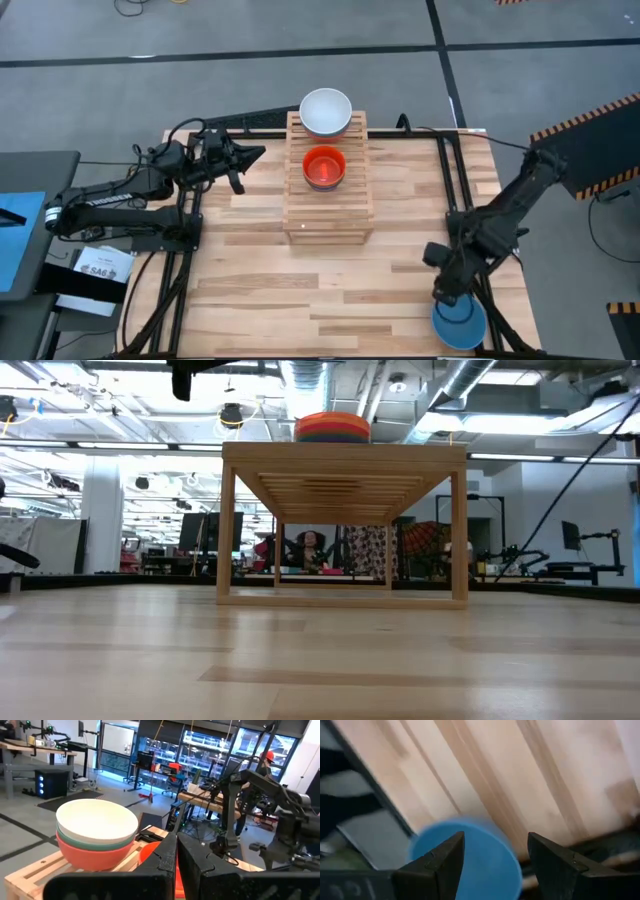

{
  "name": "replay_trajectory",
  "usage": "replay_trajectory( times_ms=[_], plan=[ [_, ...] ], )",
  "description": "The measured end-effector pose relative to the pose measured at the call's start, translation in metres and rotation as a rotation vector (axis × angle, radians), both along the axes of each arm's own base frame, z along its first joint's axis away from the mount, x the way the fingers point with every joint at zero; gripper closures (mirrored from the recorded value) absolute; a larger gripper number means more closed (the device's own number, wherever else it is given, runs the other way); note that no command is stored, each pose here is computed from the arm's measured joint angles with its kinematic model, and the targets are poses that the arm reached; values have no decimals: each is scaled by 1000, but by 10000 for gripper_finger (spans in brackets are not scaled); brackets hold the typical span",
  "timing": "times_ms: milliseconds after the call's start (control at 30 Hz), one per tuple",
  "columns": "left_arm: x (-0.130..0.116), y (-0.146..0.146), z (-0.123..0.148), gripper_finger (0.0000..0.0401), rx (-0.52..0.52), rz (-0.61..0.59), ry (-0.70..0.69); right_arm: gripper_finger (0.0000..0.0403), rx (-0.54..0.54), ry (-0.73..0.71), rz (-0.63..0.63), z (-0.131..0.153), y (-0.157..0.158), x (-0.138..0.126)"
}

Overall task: Place and stack bowls onto a shelf
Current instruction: Stack the big blue bowl on top of the big white bowl on the shelf

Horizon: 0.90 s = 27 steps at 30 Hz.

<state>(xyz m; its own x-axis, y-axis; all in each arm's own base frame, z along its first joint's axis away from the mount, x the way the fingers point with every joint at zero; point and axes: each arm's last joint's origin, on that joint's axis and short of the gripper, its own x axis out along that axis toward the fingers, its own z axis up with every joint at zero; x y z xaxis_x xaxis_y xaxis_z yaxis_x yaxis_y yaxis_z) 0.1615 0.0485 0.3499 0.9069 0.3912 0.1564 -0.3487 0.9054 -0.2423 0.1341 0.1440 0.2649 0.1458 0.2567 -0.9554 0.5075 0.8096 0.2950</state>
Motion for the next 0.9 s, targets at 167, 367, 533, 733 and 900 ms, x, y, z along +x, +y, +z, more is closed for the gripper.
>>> replay_trajectory(
  times_ms=[167,367,533,733,900],
  plan=[
    [0,0,0,401,-6,0,-3,159,-32,136,107,-32,15,-7],
    [0,0,0,401,-7,1,-3,159,-66,188,340,-54,29,-11],
    [0,0,0,401,-7,1,-3,159,-62,199,461,-64,39,-10],
    [0,0,0,401,-7,1,-3,159,-100,234,464,-85,45,-5],
    [0,0,0,401,-7,1,-3,183,-99,253,455,-92,48,-3]
  ],
)
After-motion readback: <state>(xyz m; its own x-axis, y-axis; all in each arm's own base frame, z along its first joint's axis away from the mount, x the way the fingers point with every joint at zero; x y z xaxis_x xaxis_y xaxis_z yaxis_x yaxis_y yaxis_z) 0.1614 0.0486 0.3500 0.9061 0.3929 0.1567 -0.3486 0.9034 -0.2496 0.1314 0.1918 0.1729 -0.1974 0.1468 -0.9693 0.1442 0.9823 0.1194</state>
